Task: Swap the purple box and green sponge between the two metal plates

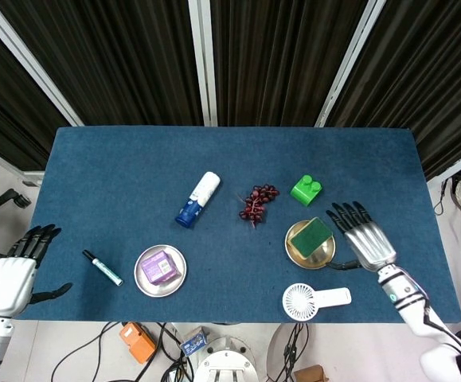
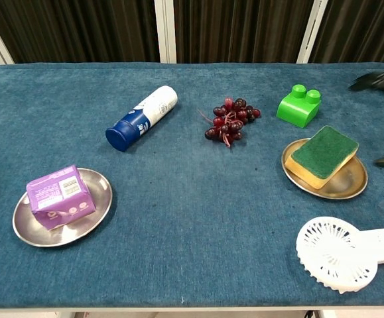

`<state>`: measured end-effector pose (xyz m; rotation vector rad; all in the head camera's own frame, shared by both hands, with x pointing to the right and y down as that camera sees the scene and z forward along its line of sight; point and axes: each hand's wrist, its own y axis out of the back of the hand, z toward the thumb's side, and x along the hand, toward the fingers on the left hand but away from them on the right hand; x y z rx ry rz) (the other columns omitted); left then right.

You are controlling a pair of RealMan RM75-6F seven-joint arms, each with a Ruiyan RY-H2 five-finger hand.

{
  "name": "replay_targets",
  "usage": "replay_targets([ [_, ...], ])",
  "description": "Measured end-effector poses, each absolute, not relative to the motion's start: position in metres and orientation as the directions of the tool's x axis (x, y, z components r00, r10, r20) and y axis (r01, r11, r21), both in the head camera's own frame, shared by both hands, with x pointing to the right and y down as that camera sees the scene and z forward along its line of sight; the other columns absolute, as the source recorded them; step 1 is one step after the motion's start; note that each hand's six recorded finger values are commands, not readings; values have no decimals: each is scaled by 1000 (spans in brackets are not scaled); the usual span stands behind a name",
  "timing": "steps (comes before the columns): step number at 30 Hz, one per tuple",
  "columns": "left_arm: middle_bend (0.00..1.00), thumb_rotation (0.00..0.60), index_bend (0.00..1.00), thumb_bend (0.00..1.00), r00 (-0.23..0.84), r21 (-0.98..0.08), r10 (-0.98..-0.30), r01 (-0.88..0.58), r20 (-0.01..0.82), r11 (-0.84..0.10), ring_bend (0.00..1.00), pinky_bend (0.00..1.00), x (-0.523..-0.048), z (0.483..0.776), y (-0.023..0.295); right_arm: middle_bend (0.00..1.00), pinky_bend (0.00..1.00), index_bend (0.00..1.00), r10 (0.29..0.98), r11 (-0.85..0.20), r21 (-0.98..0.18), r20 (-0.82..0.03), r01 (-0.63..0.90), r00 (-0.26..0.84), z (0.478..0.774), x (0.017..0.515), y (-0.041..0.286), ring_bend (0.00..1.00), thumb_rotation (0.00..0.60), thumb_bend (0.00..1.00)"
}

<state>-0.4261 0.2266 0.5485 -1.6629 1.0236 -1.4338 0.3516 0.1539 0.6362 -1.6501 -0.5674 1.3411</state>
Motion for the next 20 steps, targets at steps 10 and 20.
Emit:
replay_targets([
  [10, 52, 600, 100, 52, 5, -896, -902, -104, 433, -431, 3, 82, -461, 569, 277, 0, 0, 0, 947, -322, -940, -322, -110, -15, 540, 458, 268, 0, 448, 160],
  [20, 46, 600, 100, 54, 42, -916, -922, -101, 386, -388, 0, 77, -455, 568, 278, 0, 0, 0, 930, -368, -926, -368, -86, -16, 540, 470, 284, 0, 447, 159],
])
